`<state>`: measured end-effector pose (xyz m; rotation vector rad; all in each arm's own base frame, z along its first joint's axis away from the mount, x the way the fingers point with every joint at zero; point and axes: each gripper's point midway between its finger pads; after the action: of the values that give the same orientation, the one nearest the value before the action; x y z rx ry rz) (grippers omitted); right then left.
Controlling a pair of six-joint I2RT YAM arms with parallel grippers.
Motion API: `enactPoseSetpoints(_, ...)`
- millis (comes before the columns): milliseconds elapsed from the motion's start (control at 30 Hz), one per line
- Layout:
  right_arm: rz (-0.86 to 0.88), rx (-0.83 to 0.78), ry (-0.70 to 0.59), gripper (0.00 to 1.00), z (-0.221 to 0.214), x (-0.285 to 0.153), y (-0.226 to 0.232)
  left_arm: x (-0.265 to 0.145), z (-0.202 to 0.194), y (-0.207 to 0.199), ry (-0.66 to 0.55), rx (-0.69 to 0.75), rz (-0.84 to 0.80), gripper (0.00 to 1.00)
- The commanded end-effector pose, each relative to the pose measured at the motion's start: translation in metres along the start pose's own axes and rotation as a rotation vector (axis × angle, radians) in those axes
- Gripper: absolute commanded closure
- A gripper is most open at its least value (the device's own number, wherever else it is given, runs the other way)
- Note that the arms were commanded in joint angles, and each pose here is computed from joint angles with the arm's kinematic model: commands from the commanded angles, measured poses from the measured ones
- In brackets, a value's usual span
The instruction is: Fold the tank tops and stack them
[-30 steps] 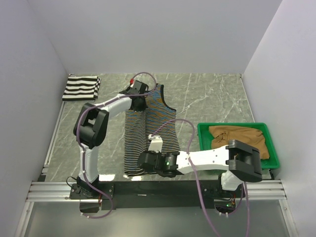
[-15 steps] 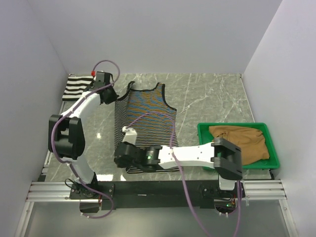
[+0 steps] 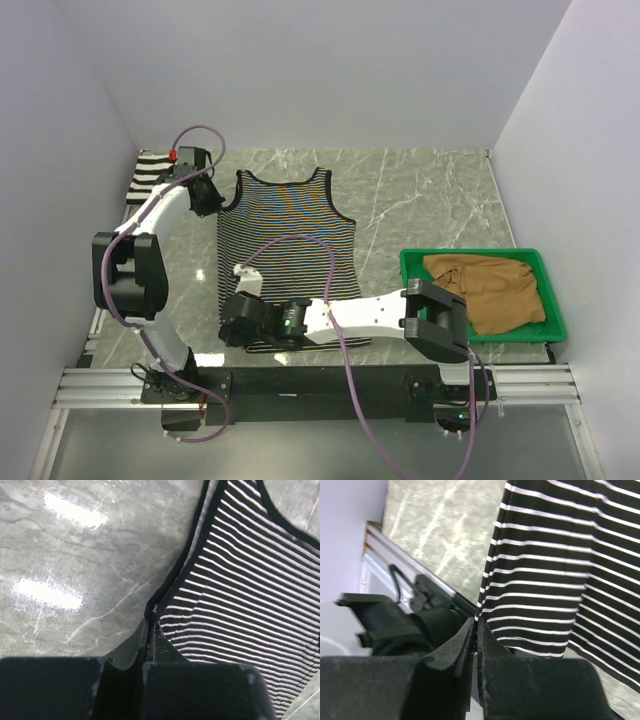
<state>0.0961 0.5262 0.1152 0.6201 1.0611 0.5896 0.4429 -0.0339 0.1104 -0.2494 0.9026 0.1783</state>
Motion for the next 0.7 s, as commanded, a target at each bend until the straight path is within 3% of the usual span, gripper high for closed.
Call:
enactPoseSetpoints(0, 0.074, 0.043, 0.014, 1.00, 0.004, -0.020, 0.014, 0.002, 0.023, -0.012, -0.031, 0.059, -0.047, 0.99)
enactPoseSetpoints(167, 0.144, 0.069, 0.032, 1.00, 0.007, -0.022, 0.034, 0.005, 0.022, -0.014, 0.008, 0.084, -0.056, 0.99)
enactPoseSetpoints(367, 0.211, 0.112, 0.077, 1.00, 0.003, -0.015, 0.051, -0.006, 0.033, -0.019, -0.024, 0.076, -0.074, 1.00)
enactPoseSetpoints(667, 0.210, 0.169, 0.032, 1.00, 0.016, -0.025, 0.030, -0.011, 0.032, -0.045, -0.024, 0.077, -0.156, 0.99)
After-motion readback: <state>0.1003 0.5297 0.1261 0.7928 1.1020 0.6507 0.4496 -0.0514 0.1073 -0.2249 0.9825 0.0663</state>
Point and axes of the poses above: each gripper's point midway between its finger pads, its own x axis out along the fingers, its own y axis along the line the jaws close on, z = x × y, and after that the axes turned 14 degrees about x, right-handed
